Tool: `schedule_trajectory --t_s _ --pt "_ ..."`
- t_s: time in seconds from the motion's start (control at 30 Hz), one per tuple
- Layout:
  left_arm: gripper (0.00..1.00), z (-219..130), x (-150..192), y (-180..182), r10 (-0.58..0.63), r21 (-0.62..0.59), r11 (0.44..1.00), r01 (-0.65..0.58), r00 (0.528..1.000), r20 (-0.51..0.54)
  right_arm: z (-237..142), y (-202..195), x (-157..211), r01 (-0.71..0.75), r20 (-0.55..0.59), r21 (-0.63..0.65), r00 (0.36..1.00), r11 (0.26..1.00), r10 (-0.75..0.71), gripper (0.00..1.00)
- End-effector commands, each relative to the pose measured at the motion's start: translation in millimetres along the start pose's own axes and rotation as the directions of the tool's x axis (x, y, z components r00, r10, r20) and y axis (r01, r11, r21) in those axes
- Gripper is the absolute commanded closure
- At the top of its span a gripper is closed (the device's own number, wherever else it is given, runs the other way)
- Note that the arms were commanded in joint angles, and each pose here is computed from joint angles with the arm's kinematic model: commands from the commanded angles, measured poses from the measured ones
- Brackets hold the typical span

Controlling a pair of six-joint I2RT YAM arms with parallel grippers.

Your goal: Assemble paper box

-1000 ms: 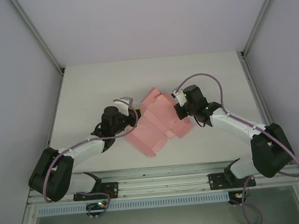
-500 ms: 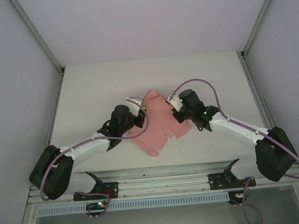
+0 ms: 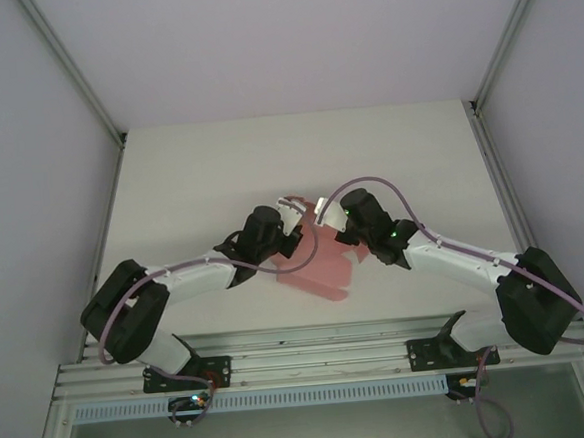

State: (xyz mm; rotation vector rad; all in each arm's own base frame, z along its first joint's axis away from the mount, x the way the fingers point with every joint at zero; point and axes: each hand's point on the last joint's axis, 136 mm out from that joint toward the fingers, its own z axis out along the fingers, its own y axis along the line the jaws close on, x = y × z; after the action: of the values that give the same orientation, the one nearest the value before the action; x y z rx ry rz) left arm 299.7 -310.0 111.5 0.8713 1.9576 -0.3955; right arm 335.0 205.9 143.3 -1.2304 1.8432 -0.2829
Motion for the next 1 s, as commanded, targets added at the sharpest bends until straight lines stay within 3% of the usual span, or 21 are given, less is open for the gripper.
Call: schedule_trajectory --t_s 0.0,0.17,0.23,0.3,0.6,0.67,0.77,0.87,0.97 --pt "1.00 3.4 -26.3 -15.5 -0.006 0.061 0.998 0.000 0.995 0.100 -0.1 11.3 -13.7 0.074 0.063 -0.018 0.995 0.997 -0.073 1.00" --pt "0.99 3.8 -19.2 -11.5 -0.043 0.052 0.998 0.039 0.995 0.088 8.8 8.3 -4.9 0.109 0.014 0.011 0.994 0.994 -0.110 1.00" --pt "0.79 2.4 -18.4 -9.2 -0.071 0.051 0.996 0.067 0.994 0.081 14.8 7.9 0.8 0.145 -0.021 0.036 0.989 0.989 -0.144 1.00" --pt "0.78 -0.6 -16.5 -9.3 -0.104 0.068 0.993 0.099 0.992 0.074 18.0 3.8 5.3 0.165 -0.050 0.067 0.985 0.984 -0.162 1.00" --pt "0.47 -41.8 -14.7 -0.5 -0.192 0.109 0.978 0.179 0.973 0.125 15.8 -3.0 2.8 0.185 -0.044 0.095 0.982 0.978 -0.182 1.00" --pt "0.35 -55.8 -19.4 2.6 -0.200 0.106 0.977 0.187 0.969 0.141 15.0 -3.5 2.1 0.176 -0.036 0.097 0.984 0.980 -0.173 1.00" --pt "0.00 -79.3 -26.8 7.3 -0.211 0.107 0.975 0.193 0.958 0.193 15.5 -3.1 2.8 0.184 -0.028 0.109 0.983 0.977 -0.182 1.00" --pt "0.00 -102.0 -33.2 15.0 -0.236 0.112 0.970 0.214 0.938 0.253 18.5 -8.2 7.5 0.209 -0.042 0.160 0.978 0.965 -0.204 1.00" --pt "0.00 -115.6 -31.7 42.1 -0.315 0.034 0.947 0.319 0.907 0.279 20.8 -6.1 11.3 0.244 -0.055 0.173 0.970 0.954 -0.238 1.00"
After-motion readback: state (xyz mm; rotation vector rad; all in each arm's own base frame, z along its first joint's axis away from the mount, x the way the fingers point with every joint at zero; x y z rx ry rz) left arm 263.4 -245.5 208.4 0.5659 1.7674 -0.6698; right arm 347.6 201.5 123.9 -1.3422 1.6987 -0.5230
